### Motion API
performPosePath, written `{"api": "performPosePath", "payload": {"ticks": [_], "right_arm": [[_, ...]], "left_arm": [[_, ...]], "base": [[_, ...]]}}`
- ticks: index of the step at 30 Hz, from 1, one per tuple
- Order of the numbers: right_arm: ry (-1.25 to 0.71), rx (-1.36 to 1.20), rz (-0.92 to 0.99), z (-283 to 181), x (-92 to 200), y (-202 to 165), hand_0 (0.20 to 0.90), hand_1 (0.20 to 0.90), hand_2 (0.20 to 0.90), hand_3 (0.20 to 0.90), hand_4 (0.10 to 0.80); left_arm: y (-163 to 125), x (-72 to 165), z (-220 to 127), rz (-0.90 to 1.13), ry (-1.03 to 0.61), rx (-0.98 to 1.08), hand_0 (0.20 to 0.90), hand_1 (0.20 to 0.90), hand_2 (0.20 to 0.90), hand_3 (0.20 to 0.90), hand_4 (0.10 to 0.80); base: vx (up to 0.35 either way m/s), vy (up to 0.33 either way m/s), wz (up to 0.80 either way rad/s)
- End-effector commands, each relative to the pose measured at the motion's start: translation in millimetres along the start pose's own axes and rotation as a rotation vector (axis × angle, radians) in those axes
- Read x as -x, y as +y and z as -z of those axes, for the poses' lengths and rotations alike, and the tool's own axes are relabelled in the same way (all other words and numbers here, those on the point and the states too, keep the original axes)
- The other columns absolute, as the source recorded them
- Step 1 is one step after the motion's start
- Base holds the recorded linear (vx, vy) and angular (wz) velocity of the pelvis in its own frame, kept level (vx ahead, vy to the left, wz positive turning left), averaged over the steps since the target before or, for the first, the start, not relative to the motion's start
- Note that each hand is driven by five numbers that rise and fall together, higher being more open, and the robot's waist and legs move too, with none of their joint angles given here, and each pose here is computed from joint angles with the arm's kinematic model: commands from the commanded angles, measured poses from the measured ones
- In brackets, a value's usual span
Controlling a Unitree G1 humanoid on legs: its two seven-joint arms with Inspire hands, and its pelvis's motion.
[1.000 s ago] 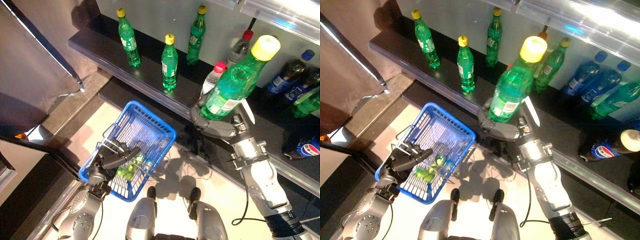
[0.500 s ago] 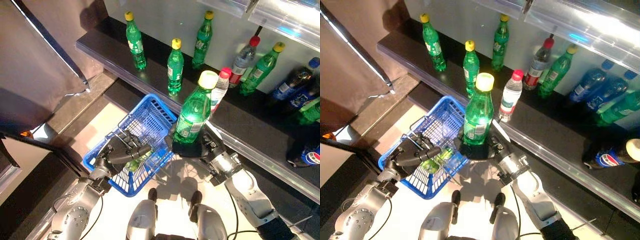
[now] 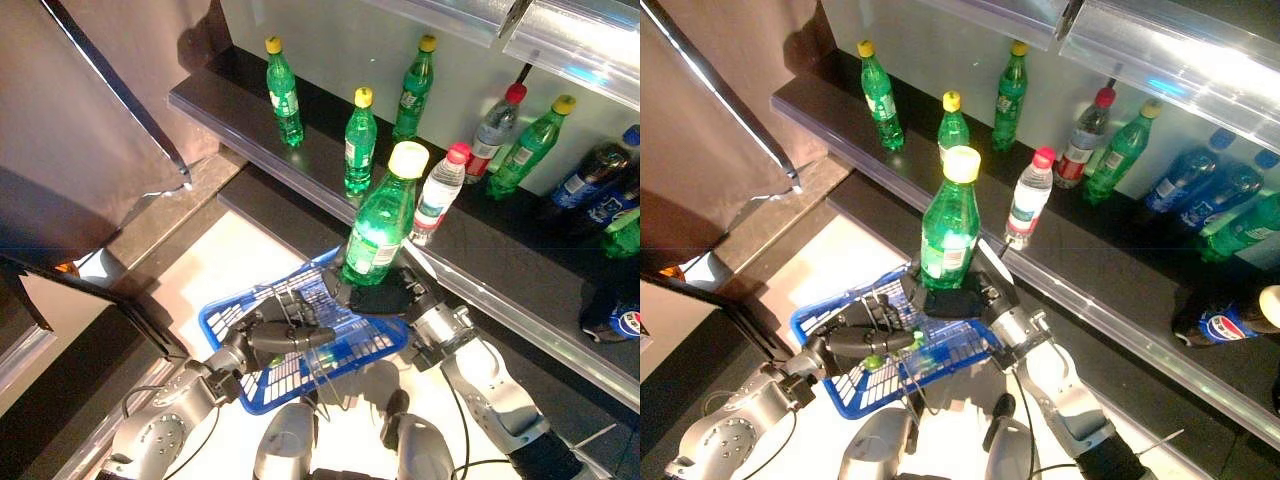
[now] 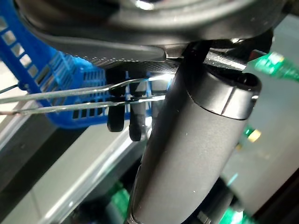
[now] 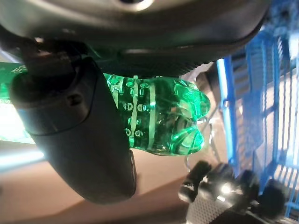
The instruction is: Pick up the drink and place into the basket.
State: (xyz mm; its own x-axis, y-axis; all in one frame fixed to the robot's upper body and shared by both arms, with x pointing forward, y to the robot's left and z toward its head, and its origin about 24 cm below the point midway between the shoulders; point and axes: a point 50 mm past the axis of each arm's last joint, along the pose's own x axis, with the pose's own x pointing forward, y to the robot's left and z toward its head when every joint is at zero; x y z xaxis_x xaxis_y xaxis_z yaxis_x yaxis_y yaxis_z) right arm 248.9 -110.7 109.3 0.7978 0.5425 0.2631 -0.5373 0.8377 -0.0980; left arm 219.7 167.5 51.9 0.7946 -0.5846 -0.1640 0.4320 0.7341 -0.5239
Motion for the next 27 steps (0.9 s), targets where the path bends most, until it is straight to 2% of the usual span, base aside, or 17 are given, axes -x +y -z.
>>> {"api": "performPosePath", "payload": {"ticks": [1, 9, 14, 21, 27], "right_arm": [[-0.371, -0.002, -0.084, -53, -27, 27, 0.300, 0.300, 0.300, 0.200, 0.100], [-0.143, 0.096, 0.009, 0, -31, 25, 0.300, 0.300, 0.300, 0.200, 0.100], [-0.055, 0.239, 0.147, 31, -25, 6, 0.300, 0.300, 0.300, 0.200, 0.100], [-0.154, 0.372, 0.464, 29, -11, -26, 0.300, 0.300, 0.300, 0.200, 0.100], [-0.211, 0.370, 0.523, 24, -14, -27, 0.300, 0.300, 0.300, 0.200, 0.100]], "left_arm": [[-91, -7, -68, 0.601, -0.407, -0.059, 0.300, 0.300, 0.300, 0.200, 0.100], [-98, -8, -75, 0.653, -0.489, -0.046, 0.300, 0.300, 0.300, 0.200, 0.100], [-102, -1, -91, 0.697, -0.590, -0.105, 0.300, 0.300, 0.300, 0.200, 0.100], [-100, 8, -108, 0.707, -0.663, -0.171, 0.300, 0.300, 0.300, 0.200, 0.100], [-106, 6, -117, 0.704, -0.691, -0.182, 0.300, 0.300, 0.300, 0.200, 0.100]], "base": [[-0.007, 0.046, 0.02], [-0.030, 0.037, 0.03], [-0.102, 0.013, 0.03], [-0.113, -0.014, 0.11], [-0.071, -0.021, 0.00]]}}
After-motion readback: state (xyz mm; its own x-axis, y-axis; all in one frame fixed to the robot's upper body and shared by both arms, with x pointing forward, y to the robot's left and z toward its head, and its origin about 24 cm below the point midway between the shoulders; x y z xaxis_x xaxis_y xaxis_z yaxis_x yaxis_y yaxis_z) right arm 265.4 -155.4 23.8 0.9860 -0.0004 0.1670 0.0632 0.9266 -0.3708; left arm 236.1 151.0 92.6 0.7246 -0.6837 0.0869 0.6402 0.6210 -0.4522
